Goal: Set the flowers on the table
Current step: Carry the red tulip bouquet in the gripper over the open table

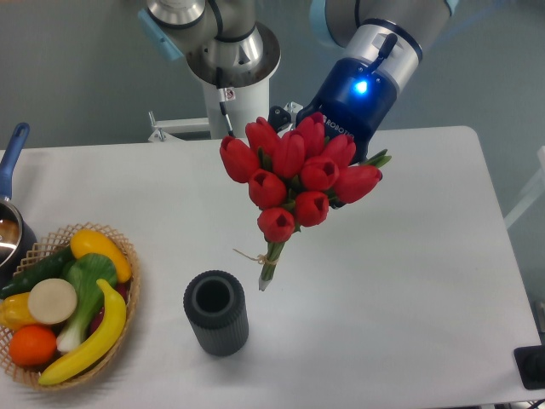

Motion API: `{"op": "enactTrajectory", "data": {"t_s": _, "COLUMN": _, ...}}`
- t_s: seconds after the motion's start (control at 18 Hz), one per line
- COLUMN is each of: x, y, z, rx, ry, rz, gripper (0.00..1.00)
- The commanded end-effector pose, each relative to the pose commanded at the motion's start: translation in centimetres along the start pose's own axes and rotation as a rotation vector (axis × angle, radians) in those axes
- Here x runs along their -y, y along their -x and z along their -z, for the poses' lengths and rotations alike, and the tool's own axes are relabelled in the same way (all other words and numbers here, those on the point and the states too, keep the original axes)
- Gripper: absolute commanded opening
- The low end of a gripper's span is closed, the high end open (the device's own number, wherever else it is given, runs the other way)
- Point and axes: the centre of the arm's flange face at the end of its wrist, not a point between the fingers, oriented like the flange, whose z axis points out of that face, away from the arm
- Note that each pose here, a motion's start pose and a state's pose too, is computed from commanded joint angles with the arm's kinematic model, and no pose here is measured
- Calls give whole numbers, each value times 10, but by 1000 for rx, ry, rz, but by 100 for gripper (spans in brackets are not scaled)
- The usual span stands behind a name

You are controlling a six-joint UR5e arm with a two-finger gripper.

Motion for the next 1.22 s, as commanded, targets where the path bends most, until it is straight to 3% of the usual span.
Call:
{"op": "enactTrajectory", "data": {"t_s": 0.67, "x": 0, "y": -6, "z": 5, "rx": 38, "ry": 22, "rz": -23, "gripper": 43}}
{"op": "enactTrajectory", "data": {"t_s": 1.0, "x": -2, "y": -3, "z": 11, "rx": 178, "ry": 115, "rz": -48, "gripper": 43}}
{"op": "enactTrajectory", "data": {"t_s": 1.22, "x": -16, "y": 0, "z": 14, "rx": 279, "ry": 215, "rz": -118, "gripper": 43}}
